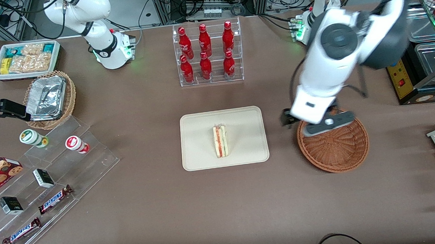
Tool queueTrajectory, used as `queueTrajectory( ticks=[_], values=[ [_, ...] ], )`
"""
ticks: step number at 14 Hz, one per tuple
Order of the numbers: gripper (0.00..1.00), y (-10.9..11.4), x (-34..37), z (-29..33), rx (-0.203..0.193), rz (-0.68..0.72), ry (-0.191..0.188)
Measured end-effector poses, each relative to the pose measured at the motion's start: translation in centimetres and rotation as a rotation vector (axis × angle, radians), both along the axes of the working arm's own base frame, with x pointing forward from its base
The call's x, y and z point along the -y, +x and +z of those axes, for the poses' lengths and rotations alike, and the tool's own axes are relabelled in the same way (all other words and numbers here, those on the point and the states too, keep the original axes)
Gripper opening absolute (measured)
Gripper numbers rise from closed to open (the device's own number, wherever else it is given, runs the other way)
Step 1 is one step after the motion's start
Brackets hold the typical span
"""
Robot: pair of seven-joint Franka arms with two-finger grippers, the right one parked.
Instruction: Place sandwich from basket to tray
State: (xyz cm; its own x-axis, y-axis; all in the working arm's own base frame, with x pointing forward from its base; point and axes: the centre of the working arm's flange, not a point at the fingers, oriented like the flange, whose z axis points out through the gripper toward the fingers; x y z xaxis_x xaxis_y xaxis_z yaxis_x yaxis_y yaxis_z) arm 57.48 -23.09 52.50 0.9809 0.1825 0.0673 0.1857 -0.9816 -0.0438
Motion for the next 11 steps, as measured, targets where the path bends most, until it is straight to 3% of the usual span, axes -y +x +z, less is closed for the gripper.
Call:
queueTrajectory(
  ticks=[4,11],
  values=[
    [1.0,-1.2,-9.1,3.8,-0.017,-0.073,-0.018],
    [1.0,-1.4,-15.5,6.3,-0.026,-0.124,-0.026]
  ],
)
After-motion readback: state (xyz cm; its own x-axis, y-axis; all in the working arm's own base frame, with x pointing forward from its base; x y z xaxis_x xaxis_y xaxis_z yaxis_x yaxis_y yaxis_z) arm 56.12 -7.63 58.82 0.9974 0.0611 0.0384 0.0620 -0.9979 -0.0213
